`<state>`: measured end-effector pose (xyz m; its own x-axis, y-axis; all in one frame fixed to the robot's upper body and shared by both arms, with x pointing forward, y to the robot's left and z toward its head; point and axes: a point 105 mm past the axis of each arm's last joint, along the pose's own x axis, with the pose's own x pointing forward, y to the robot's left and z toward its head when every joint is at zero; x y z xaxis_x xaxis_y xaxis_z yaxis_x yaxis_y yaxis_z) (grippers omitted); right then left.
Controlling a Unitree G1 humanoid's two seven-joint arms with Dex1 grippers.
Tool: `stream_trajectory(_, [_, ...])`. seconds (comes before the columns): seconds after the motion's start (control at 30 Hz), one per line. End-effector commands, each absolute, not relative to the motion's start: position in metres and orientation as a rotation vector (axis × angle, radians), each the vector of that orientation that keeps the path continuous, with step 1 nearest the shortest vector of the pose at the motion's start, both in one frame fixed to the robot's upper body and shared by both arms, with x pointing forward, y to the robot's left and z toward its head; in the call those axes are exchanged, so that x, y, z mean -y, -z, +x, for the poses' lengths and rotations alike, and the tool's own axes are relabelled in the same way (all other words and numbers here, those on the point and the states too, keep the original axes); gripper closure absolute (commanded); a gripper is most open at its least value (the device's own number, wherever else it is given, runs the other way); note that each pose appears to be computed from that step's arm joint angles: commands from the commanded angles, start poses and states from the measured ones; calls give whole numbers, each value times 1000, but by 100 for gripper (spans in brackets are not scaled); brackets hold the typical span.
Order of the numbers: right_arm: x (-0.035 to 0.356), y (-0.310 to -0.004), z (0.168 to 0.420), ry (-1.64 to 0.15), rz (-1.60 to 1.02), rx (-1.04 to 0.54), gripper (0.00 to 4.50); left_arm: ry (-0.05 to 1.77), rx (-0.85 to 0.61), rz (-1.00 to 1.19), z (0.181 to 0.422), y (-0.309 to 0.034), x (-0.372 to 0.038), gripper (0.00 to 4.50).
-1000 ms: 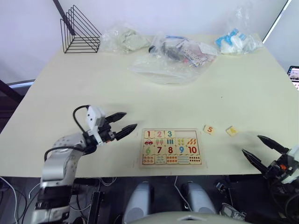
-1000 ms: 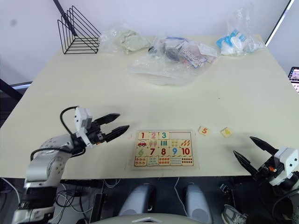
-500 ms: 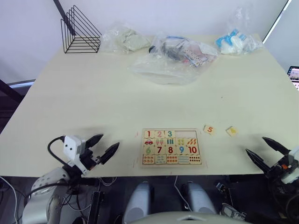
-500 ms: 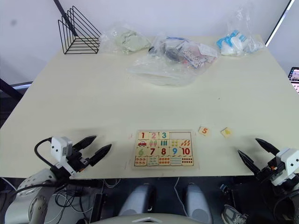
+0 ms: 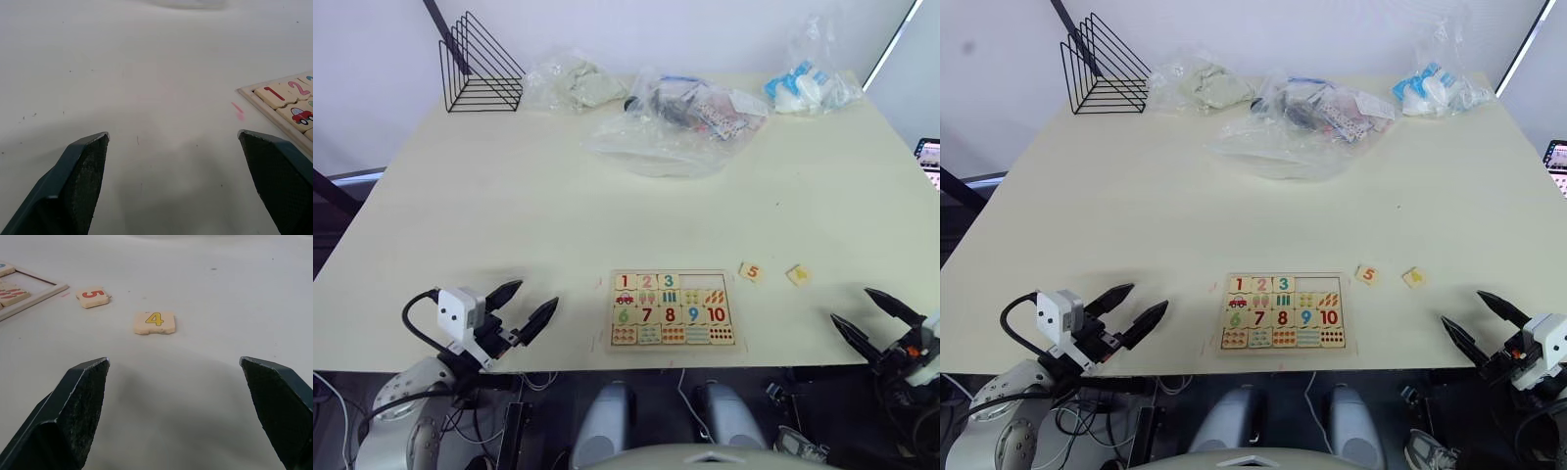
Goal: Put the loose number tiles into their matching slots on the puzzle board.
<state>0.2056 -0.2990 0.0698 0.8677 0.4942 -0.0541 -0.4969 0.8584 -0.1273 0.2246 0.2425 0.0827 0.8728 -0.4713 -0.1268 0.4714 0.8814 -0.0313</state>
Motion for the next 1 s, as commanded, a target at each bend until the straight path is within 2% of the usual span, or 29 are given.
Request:
stream_trajectory(0.03, [303, -77, 205, -508, -165, 8, 0, 510, -95, 27, 226, -92, -241, 4])
stream_trajectory(1.0, [295, -81, 212, -532, -175, 25, 0, 549, -102, 42, 227, -91, -234, 4])
